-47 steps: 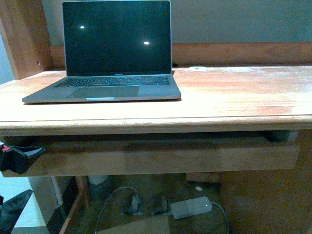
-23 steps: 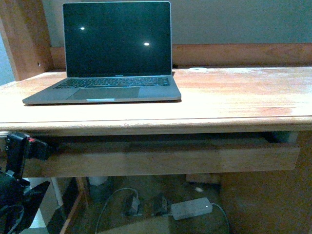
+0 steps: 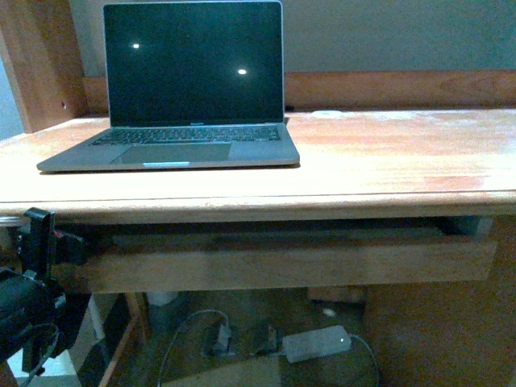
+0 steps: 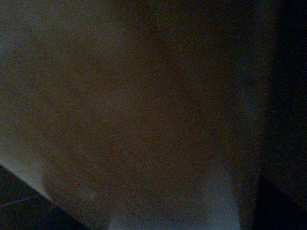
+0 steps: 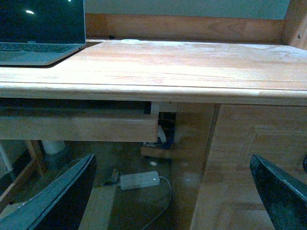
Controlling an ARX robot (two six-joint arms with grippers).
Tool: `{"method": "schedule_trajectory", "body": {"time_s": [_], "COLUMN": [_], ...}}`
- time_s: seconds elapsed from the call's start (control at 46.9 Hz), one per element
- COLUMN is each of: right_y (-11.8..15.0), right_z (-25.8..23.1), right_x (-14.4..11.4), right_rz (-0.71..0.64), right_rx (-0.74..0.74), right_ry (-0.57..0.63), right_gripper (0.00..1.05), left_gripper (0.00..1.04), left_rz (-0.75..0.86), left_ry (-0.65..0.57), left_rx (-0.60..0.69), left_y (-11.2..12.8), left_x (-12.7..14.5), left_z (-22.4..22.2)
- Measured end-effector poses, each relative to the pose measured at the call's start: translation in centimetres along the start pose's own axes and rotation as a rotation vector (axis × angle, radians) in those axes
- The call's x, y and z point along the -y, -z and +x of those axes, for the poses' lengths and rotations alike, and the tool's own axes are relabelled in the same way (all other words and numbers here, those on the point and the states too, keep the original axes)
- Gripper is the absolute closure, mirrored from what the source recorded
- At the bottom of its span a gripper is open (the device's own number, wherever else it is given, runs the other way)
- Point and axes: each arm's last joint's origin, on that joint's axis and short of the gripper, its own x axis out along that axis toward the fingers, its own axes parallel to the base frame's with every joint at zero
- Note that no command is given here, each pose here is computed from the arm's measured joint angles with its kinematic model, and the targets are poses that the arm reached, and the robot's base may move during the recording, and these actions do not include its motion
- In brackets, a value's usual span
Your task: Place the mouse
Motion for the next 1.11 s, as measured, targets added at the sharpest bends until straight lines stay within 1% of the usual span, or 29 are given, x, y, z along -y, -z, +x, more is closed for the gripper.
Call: {"method": "schedule_trajectory", "body": {"time_s": [0.064,0.213,0.362,0.384,0.426,0.533,0.597,0.703,0.767,0.852,0.895,0.916,0.938,0.959,0.98,1.002,1.023,1.044,1.065,1.087,1.108], "right_y": [0.0,0.0,0.0,0.0,0.0,0.0,0.0,0.0,0.0,0.0,0.0,0.0,0.0,0.0,0.0,0.0,0.0,0.0,0.0,0.0,0.0], "right_z": [0.0,0.0,0.0,0.0,0.0,0.0,0.0,0.0,0.0,0.0,0.0,0.0,0.0,0.0,0.0,0.0,0.0,0.0,0.0,0.0,0.0], "right_x": [0.0,0.0,0.0,0.0,0.0,0.0,0.0,0.0,0.0,0.0,0.0,0.0,0.0,0.0,0.0,0.0,0.0,0.0,0.0,0.0,0.0], "right_rz": [0.0,0.0,0.0,0.0,0.0,0.0,0.0,0.0,0.0,0.0,0.0,0.0,0.0,0.0,0.0,0.0,-0.001,0.0,0.0,0.0,0.0], "right_rx": [0.0,0.0,0.0,0.0,0.0,0.0,0.0,0.0,0.0,0.0,0.0,0.0,0.0,0.0,0.0,0.0,0.0,0.0,-0.001,0.0,0.0], "right_ry": [0.0,0.0,0.0,0.0,0.0,0.0,0.001,-0.002,0.0,0.0,0.0,0.0,0.0,0.0,-0.001,0.0,-0.001,-0.004,-0.003,-0.002,0.0], "right_gripper": [0.07,0.07,0.07,0.07,0.07,0.07,0.07,0.07,0.07,0.07,0.07,0.07,0.07,0.07,0.07,0.07,0.07,0.07,0.07,0.07,0.07], "left_gripper": [0.47,0.49,0.48,0.42,0.3,0.05,0.07,0.06,0.06,0.05,0.05,0.05,0.06,0.07,0.07,0.07,0.08,0.13,0.18,0.23,0.29], "left_rz": [-0.043,-0.091,-0.102,-0.055,0.085,0.277,0.354,0.388,0.415,0.467,0.509,0.561,0.685,0.837,0.979,1.08,1.161,1.223,1.258,1.276,1.28], "left_ry": [0.0,-0.081,-0.179,-0.189,-0.25,-0.384,-0.432,-0.515,-0.543,-0.534,-0.519,-0.491,-0.471,-0.443,-0.389,-0.355,-0.295,-0.209,-0.152,-0.105,-0.091], "left_rx": [-0.006,-0.059,-0.128,-0.138,-0.174,-0.283,-0.337,-0.435,-0.453,-0.431,-0.418,-0.425,-0.394,-0.298,-0.227,-0.159,-0.077,0.052,0.137,0.196,0.221], "left_y": [0.2,1.0,0.4,0.3,0.1,-0.8,-1.4,-2.4,-3.0,-4.0,-4.3,-4.4,-4.6,-5.3,-5.9,-6.4,-6.7,-6.6,-6.2,-5.8,-5.3], "left_x": [-0.1,-0.1,0.3,0.6,0.8,1.6,2.4,3.6,4.1,5.2,5.7,6.2,7.0,8.1,9.9,11.6,13.1,13.7,13.7,13.3,12.2], "left_z": [-0.8,-6.5,-9.8,-10.0,-10.3,-9.8,-10.2,-11.5,-12.3,-13.8,-14.7,-15.4,-16.0,-16.5,-17.0,-17.6,-18.1,-18.4,-18.7,-18.9,-19.0]}}
